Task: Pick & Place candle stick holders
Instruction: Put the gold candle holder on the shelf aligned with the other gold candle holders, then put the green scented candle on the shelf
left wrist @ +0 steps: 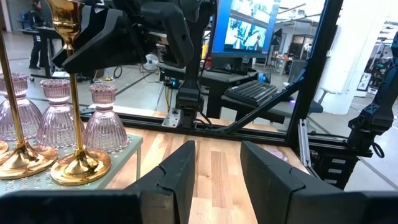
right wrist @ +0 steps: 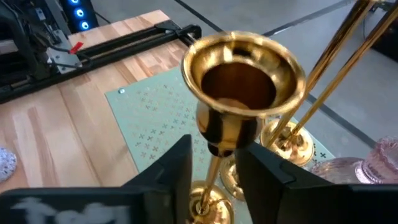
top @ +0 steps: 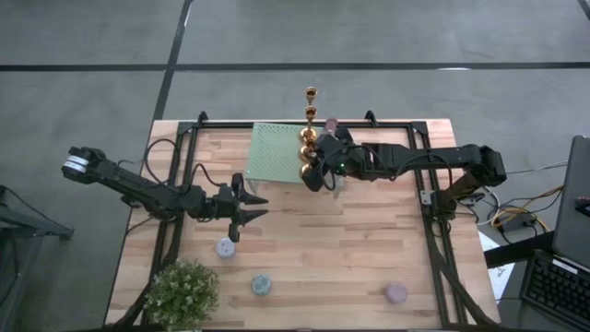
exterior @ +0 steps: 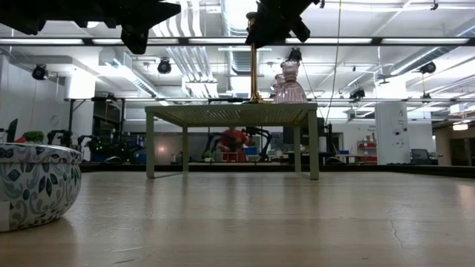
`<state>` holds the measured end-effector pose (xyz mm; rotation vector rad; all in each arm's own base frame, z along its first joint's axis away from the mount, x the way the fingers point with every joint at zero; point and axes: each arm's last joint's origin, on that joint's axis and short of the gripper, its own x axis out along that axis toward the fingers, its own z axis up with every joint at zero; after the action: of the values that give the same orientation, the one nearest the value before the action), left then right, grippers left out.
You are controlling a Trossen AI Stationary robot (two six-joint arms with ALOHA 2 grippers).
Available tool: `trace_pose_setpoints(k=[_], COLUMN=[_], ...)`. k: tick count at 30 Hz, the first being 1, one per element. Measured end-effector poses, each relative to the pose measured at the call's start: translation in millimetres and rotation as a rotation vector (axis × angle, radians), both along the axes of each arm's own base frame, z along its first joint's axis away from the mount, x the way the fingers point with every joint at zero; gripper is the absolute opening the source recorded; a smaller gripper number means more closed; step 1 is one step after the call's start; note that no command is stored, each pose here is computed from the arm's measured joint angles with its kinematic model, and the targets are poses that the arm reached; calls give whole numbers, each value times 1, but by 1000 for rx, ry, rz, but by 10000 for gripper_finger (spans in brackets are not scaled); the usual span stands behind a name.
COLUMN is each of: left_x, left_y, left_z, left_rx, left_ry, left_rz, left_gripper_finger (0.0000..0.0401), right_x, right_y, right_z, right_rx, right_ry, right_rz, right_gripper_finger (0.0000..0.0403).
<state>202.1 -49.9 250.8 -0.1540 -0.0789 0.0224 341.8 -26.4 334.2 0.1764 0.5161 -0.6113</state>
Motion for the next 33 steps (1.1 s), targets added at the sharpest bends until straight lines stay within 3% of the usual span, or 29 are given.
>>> trace_pose_setpoints(k=[13, 26, 33], left_x=[0, 0, 0], left_y=[0, -1, -1], left_z=[-1, -4, -10], left_rx=[4, 6, -93], left_ry=[12, 39, 102], left_rz=[0, -13, -44], left_gripper_finger=[132, 132, 132], right_x=[-6, -22, -27], right_y=[11, 39, 75], right_z=[-3, 3, -3], right_rx=[37, 38, 53], right_ry=[67, 127, 148], right_rz=[46, 119, 213], right_gripper_finger=[207, 237, 239])
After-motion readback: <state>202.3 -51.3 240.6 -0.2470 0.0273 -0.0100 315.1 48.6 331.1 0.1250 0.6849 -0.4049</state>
